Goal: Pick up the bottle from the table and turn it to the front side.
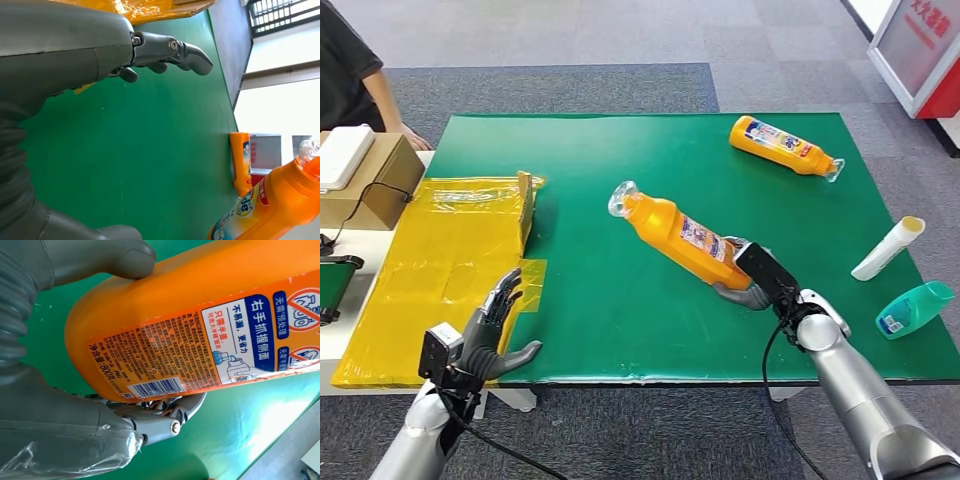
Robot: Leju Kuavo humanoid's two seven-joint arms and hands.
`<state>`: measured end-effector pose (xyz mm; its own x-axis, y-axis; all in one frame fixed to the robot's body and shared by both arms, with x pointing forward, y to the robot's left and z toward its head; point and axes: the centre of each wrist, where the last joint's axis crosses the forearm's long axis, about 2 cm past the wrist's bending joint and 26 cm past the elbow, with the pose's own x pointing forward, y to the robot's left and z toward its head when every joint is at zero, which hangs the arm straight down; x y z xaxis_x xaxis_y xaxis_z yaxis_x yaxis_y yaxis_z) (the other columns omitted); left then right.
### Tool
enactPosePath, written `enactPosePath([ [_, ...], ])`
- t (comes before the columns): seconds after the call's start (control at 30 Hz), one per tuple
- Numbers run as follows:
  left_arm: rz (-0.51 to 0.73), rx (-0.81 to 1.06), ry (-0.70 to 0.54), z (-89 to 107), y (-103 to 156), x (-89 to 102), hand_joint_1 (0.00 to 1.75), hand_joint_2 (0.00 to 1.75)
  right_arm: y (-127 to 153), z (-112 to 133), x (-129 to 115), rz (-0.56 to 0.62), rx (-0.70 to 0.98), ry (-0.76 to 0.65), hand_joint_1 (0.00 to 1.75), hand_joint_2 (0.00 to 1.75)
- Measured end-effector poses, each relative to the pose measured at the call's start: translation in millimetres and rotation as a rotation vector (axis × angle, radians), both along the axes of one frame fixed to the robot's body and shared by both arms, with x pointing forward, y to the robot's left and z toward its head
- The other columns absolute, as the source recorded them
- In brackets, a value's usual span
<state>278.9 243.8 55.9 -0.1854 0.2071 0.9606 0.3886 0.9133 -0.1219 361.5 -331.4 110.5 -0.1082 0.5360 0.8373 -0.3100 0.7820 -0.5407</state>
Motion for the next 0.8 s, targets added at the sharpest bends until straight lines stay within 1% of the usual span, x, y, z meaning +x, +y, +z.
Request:
enactPosePath([
  [0.1, -0.021, -0.051, 0.007, 1.0, -1.1, 0.6, 0.00, 1.75, 1.2, -0.3, -0.4, 0.013, 0.018, -0.004, 1.75, 1.75],
  [0.2, -0.099, -0.221, 0.026, 7.5, -5.8, 6.3, 0.00, 1.75, 8.9, -3.8, -2.9, 0.049, 0.071, -0.012, 1.75, 1.75],
  [0.27, -0.158, -0.343, 0.029, 15.6, -10.5, 14.5, 0.00, 1.75, 18.5, -8.2, -6.1, 0.073, 0.106, -0.020, 1.75, 1.75],
  [0.37, -0.219, -0.462, 0.028, 28.0, -17.0, 26.8, 0.00, 1.75, 34.3, -15.5, -11.3, 0.096, 0.118, -0.029, 1.75, 1.75],
  [0.53, -0.262, -0.610, 0.057, 42.0, -25.0, 39.4, 0.00, 1.75, 59.4, -26.8, -21.9, 0.131, 0.110, -0.075, 1.75, 1.75],
  [0.7, -0.265, -0.663, 0.075, 45.7, -29.9, 42.9, 0.00, 1.75, 74.5, -34.4, -39.3, 0.150, 0.132, -0.092, 1.75, 1.75],
  [0.8, -0.266, -0.666, 0.074, 46.7, -30.9, 44.0, 0.00, 1.75, 77.7, -34.8, -42.4, 0.156, 0.137, -0.094, 1.75, 1.75],
])
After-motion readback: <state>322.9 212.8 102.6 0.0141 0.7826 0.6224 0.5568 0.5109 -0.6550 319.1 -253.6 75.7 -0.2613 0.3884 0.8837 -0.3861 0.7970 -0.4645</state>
